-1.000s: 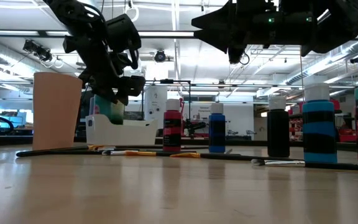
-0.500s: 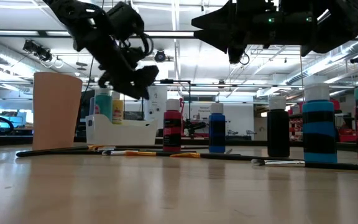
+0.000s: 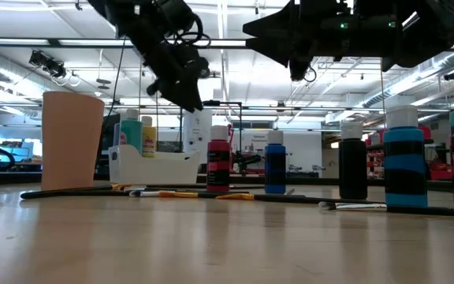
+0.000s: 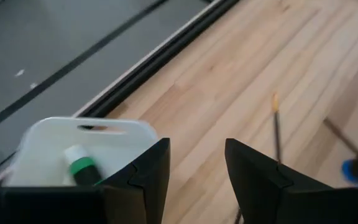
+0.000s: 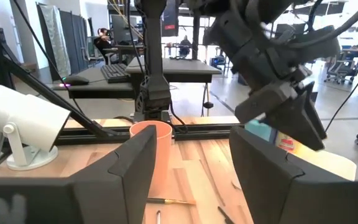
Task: Pick & Place Paint Supplies
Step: Adjust the white bin
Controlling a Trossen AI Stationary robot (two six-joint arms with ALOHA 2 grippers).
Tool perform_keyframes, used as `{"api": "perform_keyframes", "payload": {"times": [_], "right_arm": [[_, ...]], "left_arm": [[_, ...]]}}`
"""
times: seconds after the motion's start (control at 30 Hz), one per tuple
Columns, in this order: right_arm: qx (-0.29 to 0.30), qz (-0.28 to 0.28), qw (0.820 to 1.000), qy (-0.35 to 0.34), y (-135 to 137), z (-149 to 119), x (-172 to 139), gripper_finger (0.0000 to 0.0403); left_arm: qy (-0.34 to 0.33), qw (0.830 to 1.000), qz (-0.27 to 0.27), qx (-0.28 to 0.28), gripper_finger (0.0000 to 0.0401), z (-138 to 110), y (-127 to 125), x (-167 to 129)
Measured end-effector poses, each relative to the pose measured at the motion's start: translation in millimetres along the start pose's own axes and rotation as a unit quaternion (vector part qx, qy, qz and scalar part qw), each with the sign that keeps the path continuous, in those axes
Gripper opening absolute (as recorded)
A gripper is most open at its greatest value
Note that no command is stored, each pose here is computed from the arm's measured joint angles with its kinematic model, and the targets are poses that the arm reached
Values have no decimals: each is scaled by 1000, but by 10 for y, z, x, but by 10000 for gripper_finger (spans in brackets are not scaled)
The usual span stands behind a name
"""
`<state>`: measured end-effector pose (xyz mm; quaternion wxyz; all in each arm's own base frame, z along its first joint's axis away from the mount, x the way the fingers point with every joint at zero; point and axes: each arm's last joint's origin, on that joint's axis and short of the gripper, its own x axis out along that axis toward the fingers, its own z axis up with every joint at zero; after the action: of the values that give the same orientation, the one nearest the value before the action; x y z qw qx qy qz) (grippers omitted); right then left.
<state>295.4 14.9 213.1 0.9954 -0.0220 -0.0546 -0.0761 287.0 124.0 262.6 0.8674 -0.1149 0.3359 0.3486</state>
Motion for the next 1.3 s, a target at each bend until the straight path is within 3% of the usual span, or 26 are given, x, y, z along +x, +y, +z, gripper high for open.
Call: {"api": "perform_keyframes", "payload": {"times": [0.23, 0.47, 0.77, 0.97, 1.13, 1.3], "right_arm": [[-4, 0, 1000, 0, -2, 1, 0, 205], [-1, 1, 1000, 8, -1, -16, -1, 205], [-5, 3, 1000, 27, 2, -54, -3, 205], [-4, 3, 1000, 27, 3, -54, -3, 205], [-4, 4, 1000, 28, 5, -55, -3, 205], [7, 5, 999, 31, 6, -62, -4, 205]], "left_arm": [[96, 995, 12, 33, 162, -143, -78, -116], [125, 991, 20, 45, 162, -434, -225, -89], [170, 979, 75, 82, 162, -866, -149, 29], [159, 972, 115, 130, 162, -892, -112, 40], [197, 972, 85, 97, 162, -909, -32, 61], [219, 964, 108, 106, 162, -946, 23, 45]]}}
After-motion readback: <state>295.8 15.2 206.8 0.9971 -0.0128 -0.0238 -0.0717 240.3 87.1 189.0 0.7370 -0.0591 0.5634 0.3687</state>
